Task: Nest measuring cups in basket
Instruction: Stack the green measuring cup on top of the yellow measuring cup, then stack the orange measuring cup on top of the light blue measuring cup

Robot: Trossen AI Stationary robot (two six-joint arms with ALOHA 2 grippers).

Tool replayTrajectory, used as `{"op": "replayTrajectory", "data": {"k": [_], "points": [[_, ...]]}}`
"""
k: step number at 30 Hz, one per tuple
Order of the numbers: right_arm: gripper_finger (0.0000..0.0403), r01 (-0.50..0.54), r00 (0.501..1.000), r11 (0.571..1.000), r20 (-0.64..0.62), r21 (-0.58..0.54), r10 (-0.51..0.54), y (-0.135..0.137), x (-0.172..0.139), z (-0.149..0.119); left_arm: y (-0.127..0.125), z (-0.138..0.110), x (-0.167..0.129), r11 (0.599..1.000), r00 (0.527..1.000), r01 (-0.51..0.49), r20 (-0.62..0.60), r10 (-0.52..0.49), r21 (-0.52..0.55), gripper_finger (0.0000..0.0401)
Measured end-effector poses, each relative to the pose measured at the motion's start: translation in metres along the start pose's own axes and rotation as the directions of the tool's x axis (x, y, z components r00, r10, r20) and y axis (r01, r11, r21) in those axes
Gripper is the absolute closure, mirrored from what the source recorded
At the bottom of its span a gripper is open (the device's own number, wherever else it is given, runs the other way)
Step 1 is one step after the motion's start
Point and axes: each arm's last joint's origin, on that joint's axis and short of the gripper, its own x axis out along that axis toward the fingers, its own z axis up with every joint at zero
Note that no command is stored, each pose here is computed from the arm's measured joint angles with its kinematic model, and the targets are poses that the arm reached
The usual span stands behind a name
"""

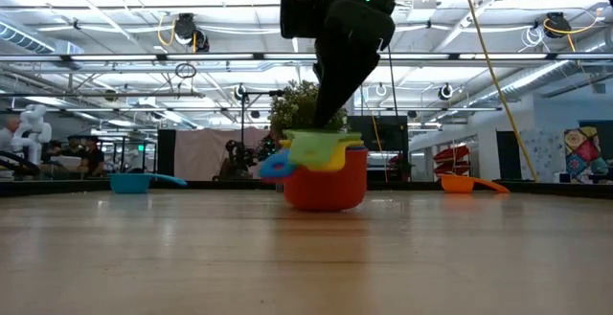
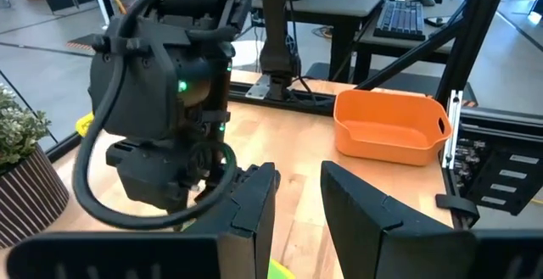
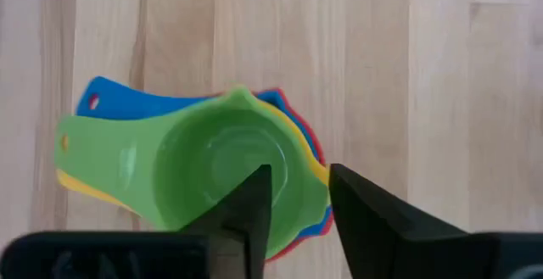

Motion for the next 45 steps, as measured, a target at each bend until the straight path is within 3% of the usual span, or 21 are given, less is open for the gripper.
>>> {"op": "replayTrajectory", "data": {"k": [8, 14, 19, 30, 45], "points": [[0.0238, 0.08, 0.997, 0.996, 0.013, -0.041, -0.08, -0.004, -0.007, 0.0, 0.0, 0.0, 0.0, 1.0, 1.0, 0.001, -0.001, -0.001, -0.015, 0.0299], [0.0232, 0.247, 0.969, 0.967, 0.047, -0.064, -0.244, -0.02, -0.048, -0.005, 0.0, -0.001, 0.0, 1.0, 1.0, -0.001, -0.006, 0.001, -0.008, 0.0299], [0.0238, 0.381, 0.924, 0.924, -0.023, 0.013, -0.381, -0.055, -0.083, -0.021, 0.0, -0.001, 0.0, 1.0, 1.0, -0.002, -0.008, 0.002, -0.007, 0.0299], [0.0238, 0.459, 0.88, 0.871, -0.221, 0.175, -0.42, -0.127, -0.108, -0.054, -0.001, -0.002, -0.002, 1.0, 1.0, 0.002, -0.009, -0.002, -0.002, 0.0299], [0.0238, 0.499, 0.836, 0.836, -0.379, 0.228, -0.396, -0.175, -0.118, -0.083, 0.0, -0.002, 0.0, 0.999, 0.999, 0.025, -0.026, -0.026, -0.022, 0.0299]]}}
